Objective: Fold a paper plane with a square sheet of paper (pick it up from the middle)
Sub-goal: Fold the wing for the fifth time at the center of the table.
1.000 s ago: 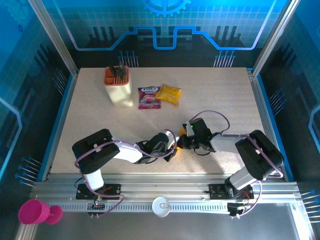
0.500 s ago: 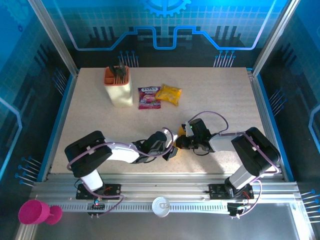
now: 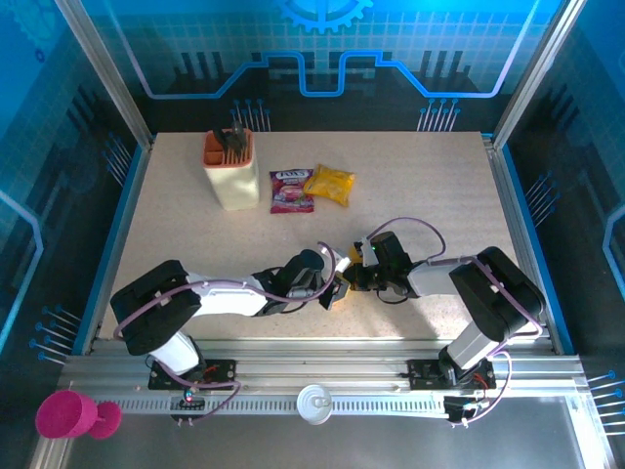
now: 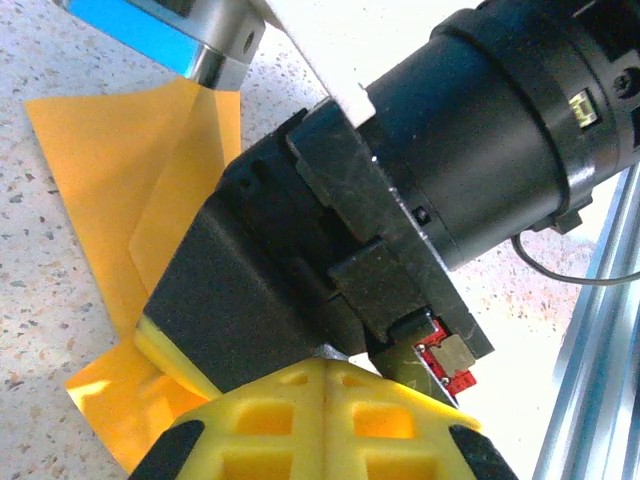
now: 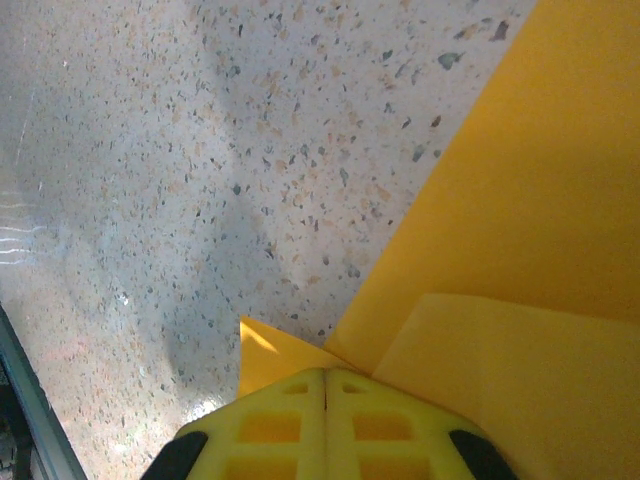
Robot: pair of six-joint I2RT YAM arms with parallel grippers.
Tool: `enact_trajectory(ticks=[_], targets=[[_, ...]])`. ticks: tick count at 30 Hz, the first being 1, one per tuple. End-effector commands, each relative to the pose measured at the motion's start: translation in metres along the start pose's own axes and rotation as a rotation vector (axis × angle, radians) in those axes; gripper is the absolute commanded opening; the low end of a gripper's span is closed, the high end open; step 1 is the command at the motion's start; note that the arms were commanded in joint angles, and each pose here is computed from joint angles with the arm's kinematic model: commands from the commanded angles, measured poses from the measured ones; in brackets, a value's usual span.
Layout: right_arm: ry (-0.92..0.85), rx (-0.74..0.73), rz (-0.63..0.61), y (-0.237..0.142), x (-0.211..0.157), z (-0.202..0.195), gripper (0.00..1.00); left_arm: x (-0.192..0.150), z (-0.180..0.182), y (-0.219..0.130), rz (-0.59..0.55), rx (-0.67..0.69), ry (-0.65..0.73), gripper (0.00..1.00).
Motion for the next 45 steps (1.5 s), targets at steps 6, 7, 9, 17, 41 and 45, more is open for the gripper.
enact_trajectory(ticks=[6,7,9,17,41,45], targets=[[0.074,-0.172,0.096,0.006,-0.034,-0.047,0.00,-0.017,-0.002,0.018,0.084,-0.047,0.022,0.00],[0.074,-0.172,0.096,0.006,-0.034,-0.047,0.00,-0.018,-0.002,0.019,0.090,-0.048,0.024,0.00],[0.074,-0.173,0.099,0.006,-0.035,-0.048,0.00,-0.022,0.000,0.023,0.100,-0.040,0.026,0.00],[0.078,-0.181,0.110,0.007,-0.038,-0.051,0.00,-0.048,0.016,0.032,0.161,0.000,0.017,0.00],[0.089,-0.199,0.118,0.006,-0.040,-0.054,0.00,-0.039,0.014,0.003,0.056,0.021,-0.095,0.00],[0.089,-0.199,0.120,0.006,-0.040,-0.054,0.00,-0.046,0.016,0.004,0.080,0.030,-0.096,0.00]])
Point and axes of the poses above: each hand's point on the last joint's axis, 136 mm out from that joint toward the fingers, its own y axis out along the fingers, its own z axis along the line the jaws close on, x = y × z, the point moved 3 cm from there along -y, back along the fingers, and after that the axes turned 6 degrees about y, right-handed, at the moved point
